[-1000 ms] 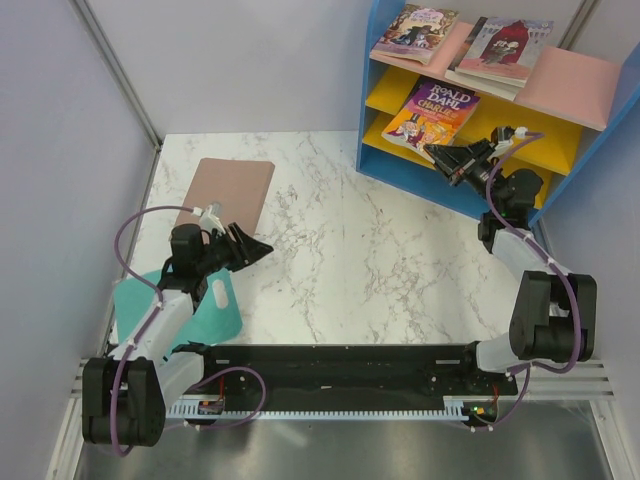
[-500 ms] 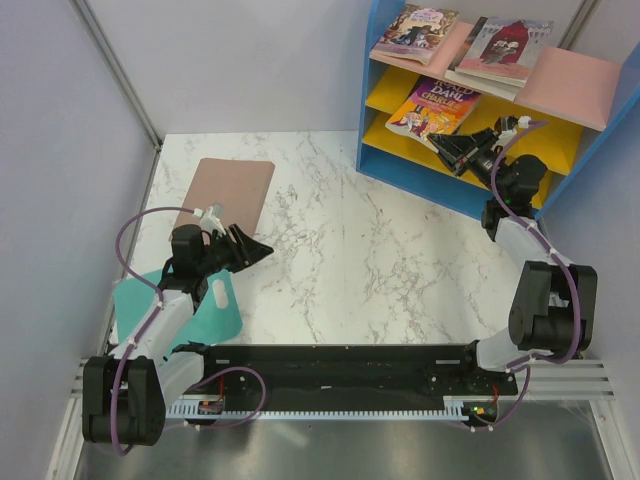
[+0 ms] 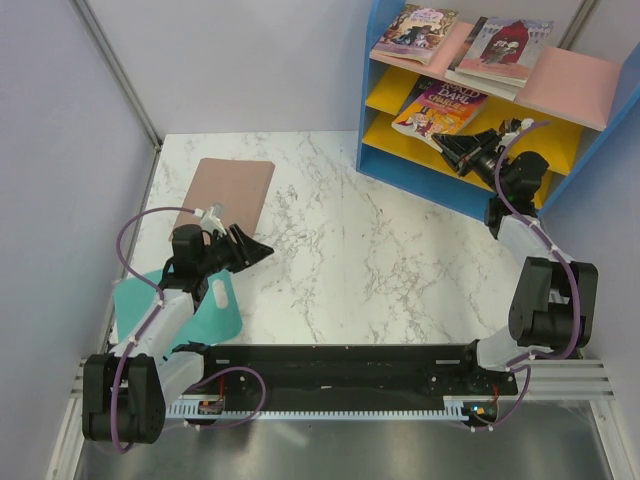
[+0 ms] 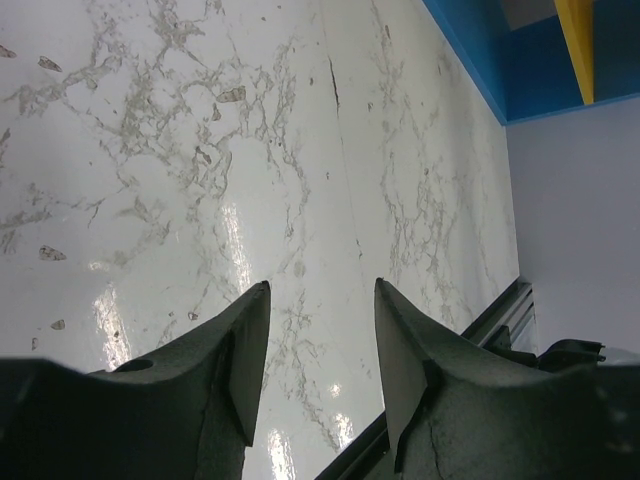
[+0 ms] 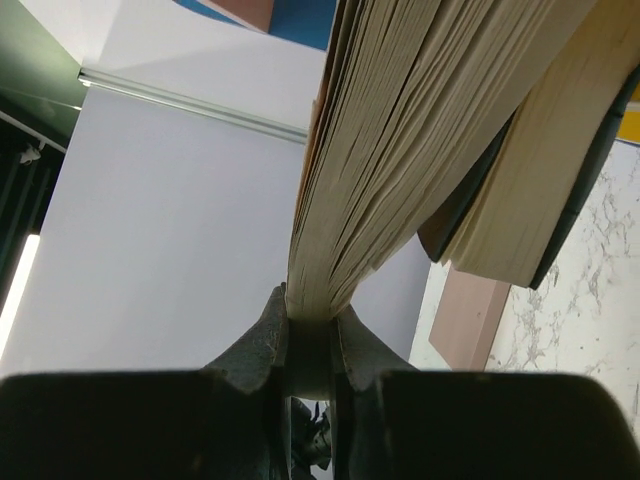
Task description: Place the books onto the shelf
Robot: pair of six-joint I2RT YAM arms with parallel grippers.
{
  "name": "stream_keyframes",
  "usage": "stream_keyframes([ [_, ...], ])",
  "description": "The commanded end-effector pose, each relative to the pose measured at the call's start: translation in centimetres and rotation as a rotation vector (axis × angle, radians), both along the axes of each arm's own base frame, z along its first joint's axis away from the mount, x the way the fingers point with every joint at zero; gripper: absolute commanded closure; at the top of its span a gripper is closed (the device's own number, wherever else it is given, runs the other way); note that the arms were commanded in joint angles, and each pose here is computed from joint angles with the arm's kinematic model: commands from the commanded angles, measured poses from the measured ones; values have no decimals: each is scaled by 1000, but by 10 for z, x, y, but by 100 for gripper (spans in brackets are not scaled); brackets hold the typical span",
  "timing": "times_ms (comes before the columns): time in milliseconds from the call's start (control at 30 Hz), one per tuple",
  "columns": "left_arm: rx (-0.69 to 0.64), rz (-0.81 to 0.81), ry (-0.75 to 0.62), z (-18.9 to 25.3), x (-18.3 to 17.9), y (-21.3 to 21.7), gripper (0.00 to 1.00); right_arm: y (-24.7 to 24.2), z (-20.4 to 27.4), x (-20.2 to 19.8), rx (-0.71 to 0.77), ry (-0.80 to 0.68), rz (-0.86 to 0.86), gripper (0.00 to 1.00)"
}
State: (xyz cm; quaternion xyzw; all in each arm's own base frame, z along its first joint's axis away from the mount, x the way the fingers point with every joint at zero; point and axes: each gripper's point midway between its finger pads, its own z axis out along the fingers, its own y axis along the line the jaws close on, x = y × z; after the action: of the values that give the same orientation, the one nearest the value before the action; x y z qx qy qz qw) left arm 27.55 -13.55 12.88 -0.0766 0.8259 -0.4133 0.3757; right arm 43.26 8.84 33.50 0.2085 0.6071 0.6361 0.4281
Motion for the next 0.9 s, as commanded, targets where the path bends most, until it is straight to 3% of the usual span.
stream_keyframes([
  [0, 4, -47, -39, 1, -3, -4, 48, -8, 28, 5, -21, -106, -39, 84],
  [367, -7, -71, -33, -1, -8, -9, 52, -11, 21, 20, -22, -55, -39, 75],
  [533, -10, -76, -33, -1, -9, -10, 52, -11, 19, 19, -20, -44, -33, 49],
  [600, -10, -77, -35, -1, -9, -11, 53, -11, 20, 17, -25, -44, -34, 34],
  [867, -15, -83, -36, 0, -10, -12, 53, -9, 13, 8, -45, -4, -32, 28],
])
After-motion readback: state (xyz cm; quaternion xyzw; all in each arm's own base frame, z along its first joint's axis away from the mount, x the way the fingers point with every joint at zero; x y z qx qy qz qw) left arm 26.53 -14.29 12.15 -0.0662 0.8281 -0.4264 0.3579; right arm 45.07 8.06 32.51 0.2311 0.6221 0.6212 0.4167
